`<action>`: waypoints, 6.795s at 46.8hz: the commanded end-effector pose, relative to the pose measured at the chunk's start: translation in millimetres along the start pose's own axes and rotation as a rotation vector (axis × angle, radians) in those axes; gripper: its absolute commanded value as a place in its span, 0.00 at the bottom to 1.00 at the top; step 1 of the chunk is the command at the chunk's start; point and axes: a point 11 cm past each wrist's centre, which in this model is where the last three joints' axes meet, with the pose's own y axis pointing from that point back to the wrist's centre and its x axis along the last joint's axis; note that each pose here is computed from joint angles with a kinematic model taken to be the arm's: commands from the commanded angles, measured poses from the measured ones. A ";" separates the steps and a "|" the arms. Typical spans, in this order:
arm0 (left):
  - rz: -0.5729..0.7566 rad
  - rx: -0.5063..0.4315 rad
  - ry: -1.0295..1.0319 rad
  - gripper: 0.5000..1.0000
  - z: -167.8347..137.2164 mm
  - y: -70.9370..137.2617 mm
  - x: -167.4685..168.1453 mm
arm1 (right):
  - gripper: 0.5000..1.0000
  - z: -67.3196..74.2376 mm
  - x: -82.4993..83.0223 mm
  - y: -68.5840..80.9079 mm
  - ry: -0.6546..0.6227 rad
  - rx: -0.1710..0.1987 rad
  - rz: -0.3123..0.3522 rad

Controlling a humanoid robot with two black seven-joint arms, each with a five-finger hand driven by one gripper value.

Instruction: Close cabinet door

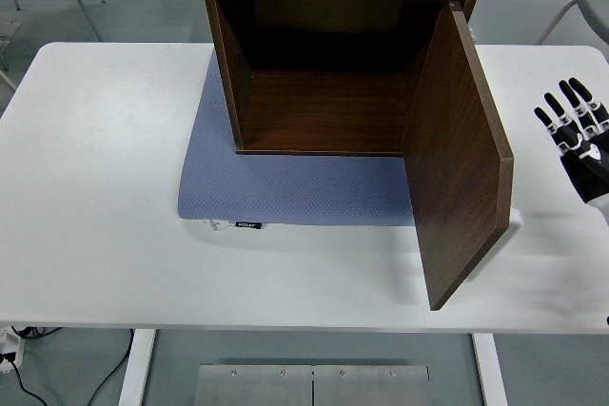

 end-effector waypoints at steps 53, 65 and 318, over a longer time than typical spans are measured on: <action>0.003 0.013 0.005 1.00 -7.3 0.3 1.2 | 1.00 -12.3 5.7 0.9 0.029 0.006 0.004; 0.002 0.013 0.005 1.00 -7.3 0.3 1.0 | 1.00 -16.6 7.3 1.1 0.037 0.010 0.005; 0.003 0.013 0.005 1.00 -7.3 0.3 1.2 | 1.00 103.2 -163.1 62.0 0.025 -0.396 -0.503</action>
